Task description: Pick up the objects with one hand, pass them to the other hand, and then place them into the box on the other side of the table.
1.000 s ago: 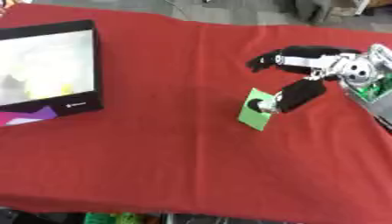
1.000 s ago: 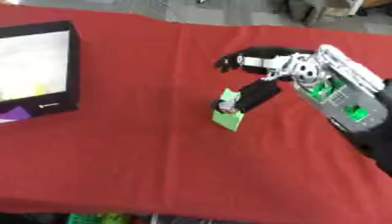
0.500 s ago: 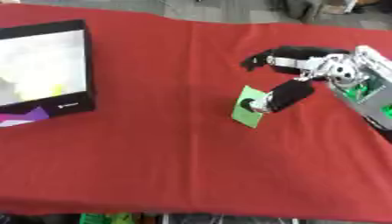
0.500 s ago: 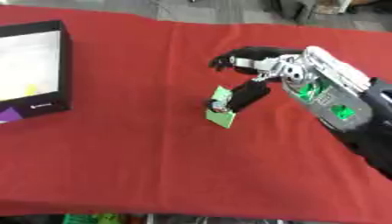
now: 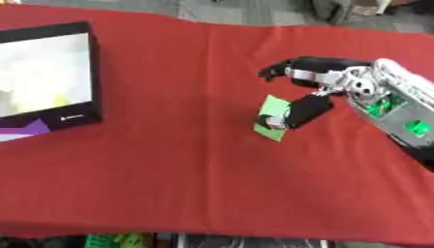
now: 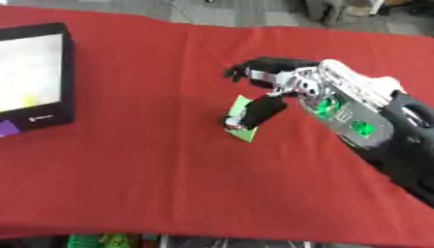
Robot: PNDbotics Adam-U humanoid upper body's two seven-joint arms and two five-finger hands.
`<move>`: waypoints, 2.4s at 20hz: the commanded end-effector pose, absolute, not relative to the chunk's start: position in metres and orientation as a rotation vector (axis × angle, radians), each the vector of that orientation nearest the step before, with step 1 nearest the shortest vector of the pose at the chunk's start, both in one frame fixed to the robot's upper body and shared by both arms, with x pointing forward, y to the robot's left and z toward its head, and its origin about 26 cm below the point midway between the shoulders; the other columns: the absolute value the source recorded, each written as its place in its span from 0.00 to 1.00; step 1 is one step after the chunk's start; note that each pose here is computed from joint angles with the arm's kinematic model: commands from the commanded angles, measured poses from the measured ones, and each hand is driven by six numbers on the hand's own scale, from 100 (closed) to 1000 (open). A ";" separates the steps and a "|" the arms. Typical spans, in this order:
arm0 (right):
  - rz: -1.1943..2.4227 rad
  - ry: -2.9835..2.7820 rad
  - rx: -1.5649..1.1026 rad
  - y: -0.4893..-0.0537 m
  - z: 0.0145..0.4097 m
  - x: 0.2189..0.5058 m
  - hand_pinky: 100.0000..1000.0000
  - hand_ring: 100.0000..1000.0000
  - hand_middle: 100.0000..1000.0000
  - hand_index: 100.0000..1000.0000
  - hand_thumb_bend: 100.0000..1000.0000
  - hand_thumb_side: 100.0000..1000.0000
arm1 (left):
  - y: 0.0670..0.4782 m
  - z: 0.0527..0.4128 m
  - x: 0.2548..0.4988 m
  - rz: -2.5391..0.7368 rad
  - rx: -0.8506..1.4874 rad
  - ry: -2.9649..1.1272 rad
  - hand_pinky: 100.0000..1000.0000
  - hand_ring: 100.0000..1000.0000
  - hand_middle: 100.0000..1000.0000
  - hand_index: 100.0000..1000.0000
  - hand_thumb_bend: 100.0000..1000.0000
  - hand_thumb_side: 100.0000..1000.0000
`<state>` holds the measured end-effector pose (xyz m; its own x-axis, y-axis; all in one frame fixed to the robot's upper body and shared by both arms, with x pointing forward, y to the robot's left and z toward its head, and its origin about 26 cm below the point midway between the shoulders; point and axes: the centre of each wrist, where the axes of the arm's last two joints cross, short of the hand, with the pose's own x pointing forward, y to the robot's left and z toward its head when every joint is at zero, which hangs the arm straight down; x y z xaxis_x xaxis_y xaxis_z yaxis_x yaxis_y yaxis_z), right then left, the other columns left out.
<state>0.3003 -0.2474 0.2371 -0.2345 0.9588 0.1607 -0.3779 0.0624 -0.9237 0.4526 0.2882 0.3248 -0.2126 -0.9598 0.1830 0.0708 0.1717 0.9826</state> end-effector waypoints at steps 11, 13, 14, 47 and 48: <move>1.285 -0.850 -0.592 -0.256 0.233 0.307 0.97 0.99 0.89 0.98 0.31 0.47 | 0.291 0.335 0.450 -1.249 0.957 -1.418 0.86 0.81 0.74 0.78 0.00 0.81; 1.278 -0.842 -0.589 -0.257 0.231 0.310 0.97 0.99 0.89 0.98 0.32 0.47 | 0.291 0.335 0.449 -1.248 0.955 -1.422 0.86 0.80 0.74 0.78 0.00 0.81; 1.274 -0.838 -0.588 -0.258 0.230 0.311 0.97 0.99 0.89 0.98 0.32 0.47 | 0.291 0.335 0.449 -1.247 0.955 -1.424 0.86 0.80 0.74 0.78 0.00 0.80; 1.166 -0.701 -0.562 -0.289 0.192 0.343 0.96 0.99 0.84 0.94 0.36 0.46 | 0.294 0.335 0.448 -1.233 0.964 -1.420 0.86 0.81 0.74 0.78 0.00 0.80; 1.163 -0.698 -0.561 -0.290 0.191 0.344 0.96 0.99 0.84 0.94 0.36 0.46 | 0.294 0.334 0.448 -1.232 0.964 -1.420 0.86 0.81 0.74 0.78 0.00 0.80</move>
